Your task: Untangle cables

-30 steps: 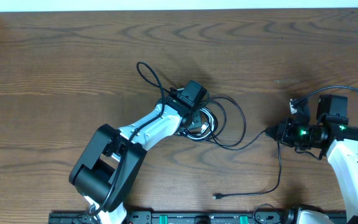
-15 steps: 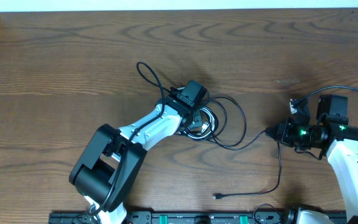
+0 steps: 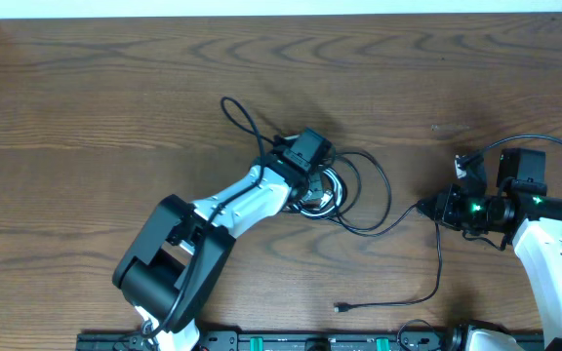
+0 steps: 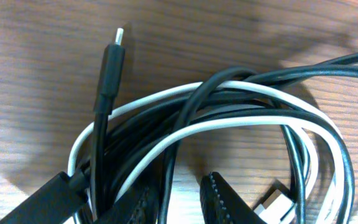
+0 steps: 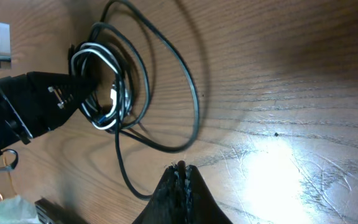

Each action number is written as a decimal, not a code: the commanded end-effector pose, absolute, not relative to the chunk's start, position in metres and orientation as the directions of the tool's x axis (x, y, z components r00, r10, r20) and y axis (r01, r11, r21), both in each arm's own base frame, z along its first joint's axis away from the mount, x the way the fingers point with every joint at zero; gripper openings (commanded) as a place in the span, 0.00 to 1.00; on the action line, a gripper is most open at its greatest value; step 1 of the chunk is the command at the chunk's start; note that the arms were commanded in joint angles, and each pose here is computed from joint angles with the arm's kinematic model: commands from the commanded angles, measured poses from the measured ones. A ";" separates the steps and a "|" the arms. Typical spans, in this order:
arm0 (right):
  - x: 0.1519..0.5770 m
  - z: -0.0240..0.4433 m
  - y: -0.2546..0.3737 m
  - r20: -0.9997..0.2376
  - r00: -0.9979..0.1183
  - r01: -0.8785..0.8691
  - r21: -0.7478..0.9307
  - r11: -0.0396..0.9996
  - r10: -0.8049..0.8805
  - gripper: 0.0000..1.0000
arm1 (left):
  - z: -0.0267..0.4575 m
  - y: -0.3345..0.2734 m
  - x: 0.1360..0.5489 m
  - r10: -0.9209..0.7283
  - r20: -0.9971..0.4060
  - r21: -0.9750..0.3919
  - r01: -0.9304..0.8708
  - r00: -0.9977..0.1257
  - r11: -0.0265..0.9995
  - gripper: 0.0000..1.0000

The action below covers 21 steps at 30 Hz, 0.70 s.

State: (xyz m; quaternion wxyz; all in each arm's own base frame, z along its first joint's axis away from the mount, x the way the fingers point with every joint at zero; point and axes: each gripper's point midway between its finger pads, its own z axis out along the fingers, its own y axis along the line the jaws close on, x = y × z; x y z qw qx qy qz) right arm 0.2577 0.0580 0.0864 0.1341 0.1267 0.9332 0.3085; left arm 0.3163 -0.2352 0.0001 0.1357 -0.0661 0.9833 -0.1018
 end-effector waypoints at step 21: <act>0.258 0.094 0.063 -0.174 -0.937 0.126 0.640 0.758 0.303 0.11 | 0.072 -0.266 0.309 -0.099 -0.270 -0.458 0.037 -0.958 0.888 0.07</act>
